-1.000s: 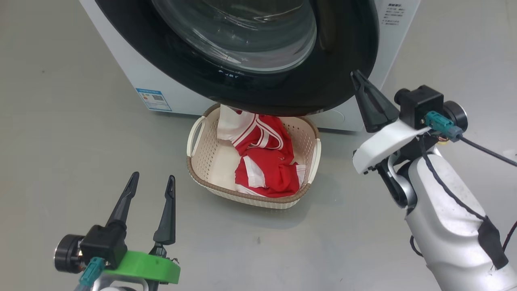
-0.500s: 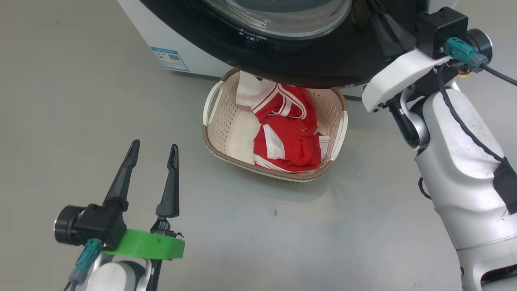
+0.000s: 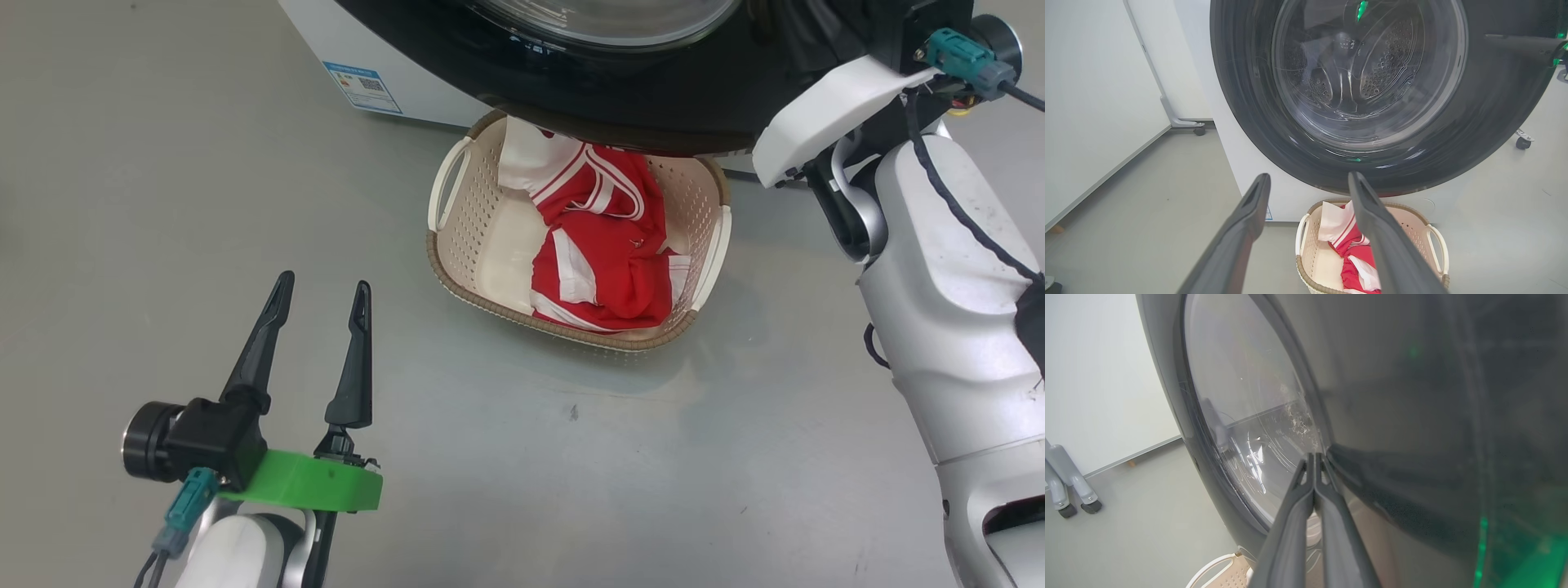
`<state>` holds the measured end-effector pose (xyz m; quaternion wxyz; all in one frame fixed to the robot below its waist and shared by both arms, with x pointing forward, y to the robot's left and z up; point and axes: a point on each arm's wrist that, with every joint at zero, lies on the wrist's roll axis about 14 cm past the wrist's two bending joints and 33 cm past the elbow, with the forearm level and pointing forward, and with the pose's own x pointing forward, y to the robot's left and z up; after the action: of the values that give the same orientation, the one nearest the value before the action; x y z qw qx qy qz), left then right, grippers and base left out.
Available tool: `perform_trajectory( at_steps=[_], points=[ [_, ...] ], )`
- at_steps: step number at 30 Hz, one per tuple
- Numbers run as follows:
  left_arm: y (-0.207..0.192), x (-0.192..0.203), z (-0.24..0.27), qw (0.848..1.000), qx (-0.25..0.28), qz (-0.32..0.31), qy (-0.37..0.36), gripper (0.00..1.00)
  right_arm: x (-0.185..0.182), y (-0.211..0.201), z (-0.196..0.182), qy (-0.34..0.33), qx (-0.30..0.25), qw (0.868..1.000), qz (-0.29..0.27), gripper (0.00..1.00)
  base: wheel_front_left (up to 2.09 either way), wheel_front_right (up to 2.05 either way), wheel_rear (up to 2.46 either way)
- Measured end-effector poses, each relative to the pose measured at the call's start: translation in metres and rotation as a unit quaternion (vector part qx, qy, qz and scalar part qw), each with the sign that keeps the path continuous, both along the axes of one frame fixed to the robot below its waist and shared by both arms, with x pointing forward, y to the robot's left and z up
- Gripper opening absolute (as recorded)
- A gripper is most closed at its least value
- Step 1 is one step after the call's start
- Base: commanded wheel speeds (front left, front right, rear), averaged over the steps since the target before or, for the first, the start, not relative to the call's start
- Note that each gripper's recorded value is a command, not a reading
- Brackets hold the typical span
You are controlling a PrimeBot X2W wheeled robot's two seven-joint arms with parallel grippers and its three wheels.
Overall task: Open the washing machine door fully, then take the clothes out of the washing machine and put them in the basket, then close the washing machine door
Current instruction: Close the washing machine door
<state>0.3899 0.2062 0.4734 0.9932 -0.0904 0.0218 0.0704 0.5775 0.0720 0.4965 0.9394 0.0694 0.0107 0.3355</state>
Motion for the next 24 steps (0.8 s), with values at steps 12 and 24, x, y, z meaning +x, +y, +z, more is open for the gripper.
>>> perform_trajectory(
  at_steps=[12,24],
  points=[
    [0.002,0.002,-0.004,1.000,0.002,0.003,0.004,1.00,0.039,-0.015,0.014,-0.018,0.001,0.999,-0.034,0.00,0.00,0.00,0.00],
    [0.011,0.002,-0.012,1.000,0.007,0.020,0.015,1.00,0.065,-0.016,0.014,-0.026,0.017,0.998,-0.049,0.00,0.00,0.00,0.00]
  ],
)
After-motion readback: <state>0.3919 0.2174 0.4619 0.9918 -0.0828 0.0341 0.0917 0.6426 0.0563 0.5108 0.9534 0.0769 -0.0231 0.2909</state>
